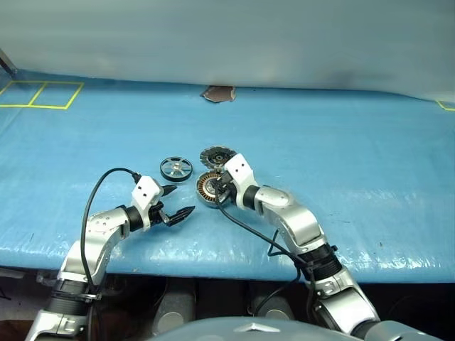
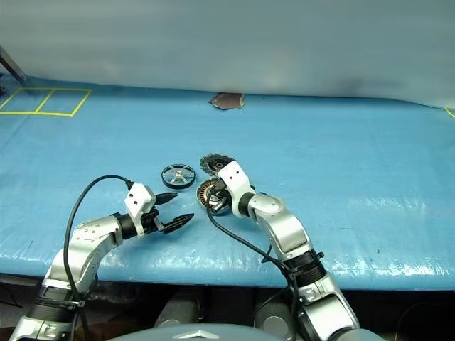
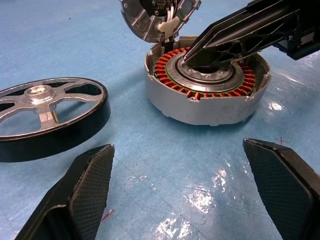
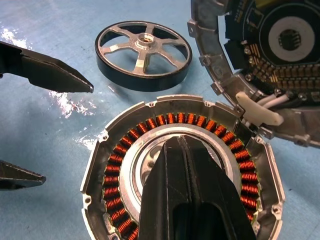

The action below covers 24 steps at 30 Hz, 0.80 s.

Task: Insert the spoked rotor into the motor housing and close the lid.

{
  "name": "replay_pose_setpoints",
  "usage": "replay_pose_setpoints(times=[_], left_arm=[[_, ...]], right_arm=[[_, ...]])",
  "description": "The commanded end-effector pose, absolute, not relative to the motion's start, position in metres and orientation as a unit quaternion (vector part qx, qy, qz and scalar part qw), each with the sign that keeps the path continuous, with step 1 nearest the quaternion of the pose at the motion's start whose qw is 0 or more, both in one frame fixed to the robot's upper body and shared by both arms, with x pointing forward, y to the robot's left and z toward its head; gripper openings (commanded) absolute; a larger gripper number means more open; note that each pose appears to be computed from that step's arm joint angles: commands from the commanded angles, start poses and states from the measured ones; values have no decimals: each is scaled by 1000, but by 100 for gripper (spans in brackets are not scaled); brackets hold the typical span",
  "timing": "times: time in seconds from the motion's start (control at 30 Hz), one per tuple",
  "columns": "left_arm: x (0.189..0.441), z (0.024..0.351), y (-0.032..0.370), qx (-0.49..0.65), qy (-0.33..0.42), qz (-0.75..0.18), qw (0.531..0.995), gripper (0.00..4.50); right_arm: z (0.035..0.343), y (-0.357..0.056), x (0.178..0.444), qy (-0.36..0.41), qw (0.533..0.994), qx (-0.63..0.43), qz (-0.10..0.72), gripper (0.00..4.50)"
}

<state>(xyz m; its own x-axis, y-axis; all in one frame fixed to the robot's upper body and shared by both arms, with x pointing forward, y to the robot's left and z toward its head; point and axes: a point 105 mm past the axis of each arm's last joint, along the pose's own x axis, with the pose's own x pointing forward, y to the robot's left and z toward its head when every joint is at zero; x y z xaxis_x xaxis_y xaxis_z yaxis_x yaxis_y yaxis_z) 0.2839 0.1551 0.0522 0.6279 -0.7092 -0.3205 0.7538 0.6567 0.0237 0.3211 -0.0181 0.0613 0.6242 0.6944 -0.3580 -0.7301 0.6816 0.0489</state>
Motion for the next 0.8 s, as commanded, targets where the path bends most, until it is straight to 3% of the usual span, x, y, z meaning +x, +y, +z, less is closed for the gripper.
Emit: replay_pose_setpoints(times=[0.03,0.4,0.8], left_arm=[[286,63,154,85,120,-408,901,450],[286,64,153,83,119,-408,901,450],[287,63,153,82,118,-407,902,450]], right_arm=[[18,-38,312,260,896,-51,355,2],[9,-36,304,275,894,-46,351,2],[72,-25,306,176,901,-19,396,2]])
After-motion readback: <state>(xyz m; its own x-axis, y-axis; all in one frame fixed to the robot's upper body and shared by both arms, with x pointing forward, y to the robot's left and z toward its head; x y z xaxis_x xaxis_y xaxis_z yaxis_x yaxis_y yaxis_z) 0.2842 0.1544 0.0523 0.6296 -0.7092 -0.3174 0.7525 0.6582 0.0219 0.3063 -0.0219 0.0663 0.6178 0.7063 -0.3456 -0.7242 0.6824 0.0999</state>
